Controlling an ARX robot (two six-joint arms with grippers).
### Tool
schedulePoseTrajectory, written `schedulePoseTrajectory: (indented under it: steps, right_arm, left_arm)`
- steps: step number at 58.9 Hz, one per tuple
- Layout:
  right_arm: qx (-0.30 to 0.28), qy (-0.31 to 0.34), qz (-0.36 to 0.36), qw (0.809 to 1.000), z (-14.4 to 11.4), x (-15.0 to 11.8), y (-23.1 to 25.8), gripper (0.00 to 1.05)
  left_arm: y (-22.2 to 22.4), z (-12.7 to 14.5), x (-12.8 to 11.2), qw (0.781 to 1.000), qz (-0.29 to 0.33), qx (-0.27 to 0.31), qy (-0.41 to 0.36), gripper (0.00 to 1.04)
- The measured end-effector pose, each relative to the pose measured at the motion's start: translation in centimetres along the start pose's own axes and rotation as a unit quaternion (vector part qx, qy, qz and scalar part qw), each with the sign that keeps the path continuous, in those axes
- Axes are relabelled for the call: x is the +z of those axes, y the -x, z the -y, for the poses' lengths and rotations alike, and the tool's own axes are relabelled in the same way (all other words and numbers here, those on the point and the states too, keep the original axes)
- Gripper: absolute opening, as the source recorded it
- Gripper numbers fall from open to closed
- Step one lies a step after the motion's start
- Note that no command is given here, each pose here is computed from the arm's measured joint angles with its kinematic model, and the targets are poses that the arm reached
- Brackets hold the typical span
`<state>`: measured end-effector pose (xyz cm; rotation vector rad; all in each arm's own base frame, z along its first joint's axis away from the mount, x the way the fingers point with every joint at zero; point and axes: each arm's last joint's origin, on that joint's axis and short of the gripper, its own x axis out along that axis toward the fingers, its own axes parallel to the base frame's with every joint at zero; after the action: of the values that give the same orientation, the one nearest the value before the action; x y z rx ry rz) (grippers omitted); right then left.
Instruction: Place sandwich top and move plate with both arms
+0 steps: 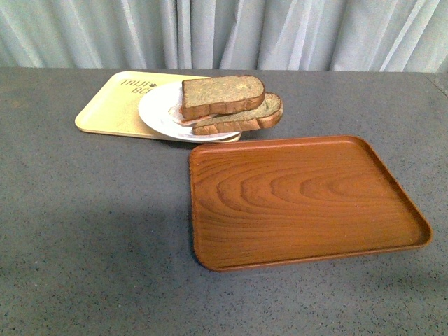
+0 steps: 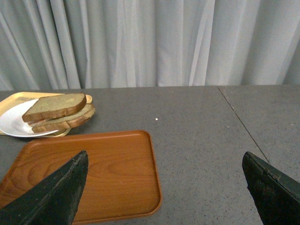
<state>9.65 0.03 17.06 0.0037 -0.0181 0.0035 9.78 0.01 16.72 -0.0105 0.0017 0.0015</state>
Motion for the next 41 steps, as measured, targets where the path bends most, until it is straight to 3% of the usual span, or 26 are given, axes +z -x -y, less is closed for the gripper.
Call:
schedulePoseTrajectory:
  steps: [5,36,41]
  right_arm:
    - [0.0,0.0,0.0,1.0,0.0,0.0,0.0,0.96]
    - [0.0,0.0,0.0,1.0,0.0,0.0,0.0,0.96]
    - [0.0,0.0,0.0,1.0,0.0,0.0,0.0,0.96]
  left_arm:
    - [0.0,0.0,0.0,1.0,0.0,0.0,0.0,0.04]
    - [0.0,0.0,0.0,1.0,0.0,0.0,0.0,0.96]
    - [0.0,0.0,0.0,1.0,0.0,0.0,-0.001,0.95]
